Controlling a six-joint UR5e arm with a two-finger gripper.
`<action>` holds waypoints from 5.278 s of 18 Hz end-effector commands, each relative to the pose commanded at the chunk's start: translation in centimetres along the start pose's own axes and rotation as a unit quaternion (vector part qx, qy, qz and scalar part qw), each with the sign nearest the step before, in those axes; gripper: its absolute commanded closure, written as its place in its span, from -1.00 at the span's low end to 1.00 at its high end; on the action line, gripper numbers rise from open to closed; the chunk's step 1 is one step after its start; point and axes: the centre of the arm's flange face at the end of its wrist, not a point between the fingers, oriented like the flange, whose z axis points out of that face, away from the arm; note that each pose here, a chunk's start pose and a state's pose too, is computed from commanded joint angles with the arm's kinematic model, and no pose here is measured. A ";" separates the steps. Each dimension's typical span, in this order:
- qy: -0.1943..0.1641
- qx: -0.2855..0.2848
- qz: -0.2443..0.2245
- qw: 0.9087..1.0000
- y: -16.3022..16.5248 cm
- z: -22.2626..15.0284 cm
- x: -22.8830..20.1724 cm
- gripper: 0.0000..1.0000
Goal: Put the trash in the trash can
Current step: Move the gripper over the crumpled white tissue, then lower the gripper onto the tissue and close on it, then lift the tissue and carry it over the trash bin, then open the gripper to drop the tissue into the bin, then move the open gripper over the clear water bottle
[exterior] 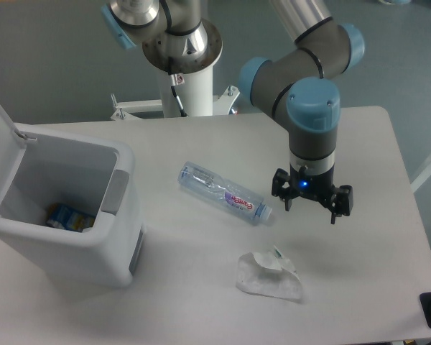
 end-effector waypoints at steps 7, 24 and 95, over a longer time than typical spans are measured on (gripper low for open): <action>0.016 -0.011 -0.075 0.997 -2.8 3.7 2.3 -1.00; 0.021 -0.041 -0.118 0.992 -7.7 9.6 5.9 0.57; 0.114 0.161 -0.357 0.913 2.1 -13.7 5.8 -1.00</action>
